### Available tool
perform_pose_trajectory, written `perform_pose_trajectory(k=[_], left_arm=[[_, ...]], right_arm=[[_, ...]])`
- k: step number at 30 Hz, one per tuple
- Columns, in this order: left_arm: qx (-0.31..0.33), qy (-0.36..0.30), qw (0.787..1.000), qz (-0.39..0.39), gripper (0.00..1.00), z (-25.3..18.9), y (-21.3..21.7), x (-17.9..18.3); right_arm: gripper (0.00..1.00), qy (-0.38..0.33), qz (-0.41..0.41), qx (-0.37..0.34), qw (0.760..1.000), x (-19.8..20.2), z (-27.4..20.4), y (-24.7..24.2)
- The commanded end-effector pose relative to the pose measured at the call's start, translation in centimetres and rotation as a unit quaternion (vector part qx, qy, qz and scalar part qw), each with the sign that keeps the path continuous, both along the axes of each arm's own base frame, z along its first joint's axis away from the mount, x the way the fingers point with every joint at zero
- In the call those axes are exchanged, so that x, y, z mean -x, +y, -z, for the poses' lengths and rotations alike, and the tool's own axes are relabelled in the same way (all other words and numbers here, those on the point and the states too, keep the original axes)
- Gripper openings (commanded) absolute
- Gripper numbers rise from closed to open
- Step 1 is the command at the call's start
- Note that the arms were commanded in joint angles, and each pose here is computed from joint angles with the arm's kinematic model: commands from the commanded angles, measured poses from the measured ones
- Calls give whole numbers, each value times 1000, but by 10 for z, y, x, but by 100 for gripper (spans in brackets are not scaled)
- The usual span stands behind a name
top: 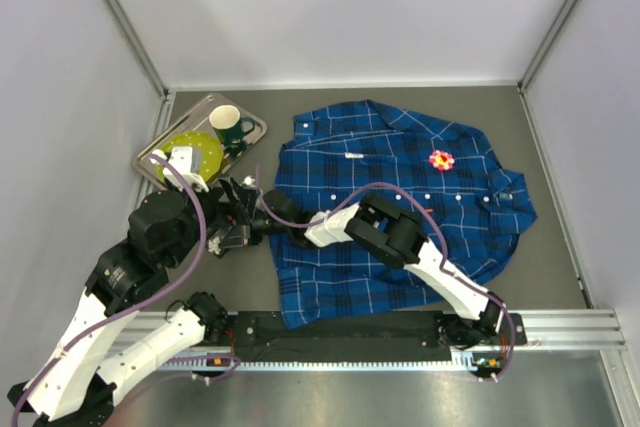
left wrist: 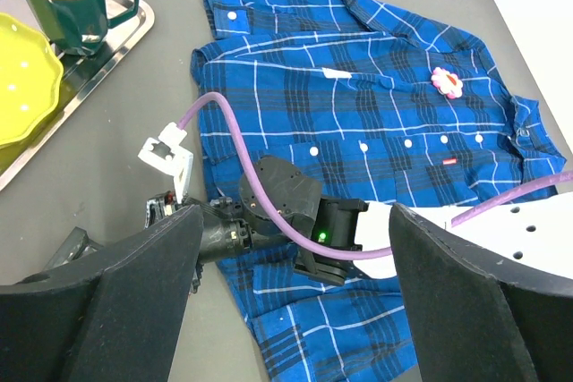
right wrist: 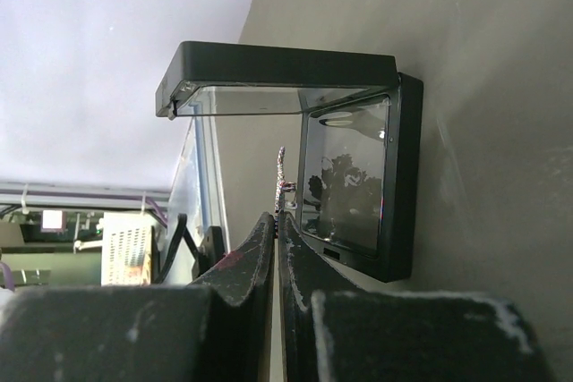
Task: Remove the brooch from the garment
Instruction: Place the brooch in the brooch box.
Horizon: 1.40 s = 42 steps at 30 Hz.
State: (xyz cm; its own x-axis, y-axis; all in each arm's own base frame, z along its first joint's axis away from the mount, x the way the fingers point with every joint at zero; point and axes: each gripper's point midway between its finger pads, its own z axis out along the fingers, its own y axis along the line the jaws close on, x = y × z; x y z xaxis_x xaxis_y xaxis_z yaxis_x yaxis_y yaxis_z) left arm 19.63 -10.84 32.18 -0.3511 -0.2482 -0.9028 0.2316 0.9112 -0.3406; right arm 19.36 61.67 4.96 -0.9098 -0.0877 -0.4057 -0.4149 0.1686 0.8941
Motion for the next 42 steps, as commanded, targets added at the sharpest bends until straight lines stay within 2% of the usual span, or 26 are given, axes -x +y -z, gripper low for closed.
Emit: perform_pose_trajectory(k=[1,32,42], left_arm=[[7,-6,1000,3,89,-2,-4,-3],[6,-1,1000,12,90,1,-8,-3],[7,-1,1000,14,90,1,-9,-3]], right_arm=[[0,-13,-5,-42,999,-5,-22,9],[0,2,8,-26,1000,-23,-3,5],[0,-5,6,-53,999,-23,-19,1]])
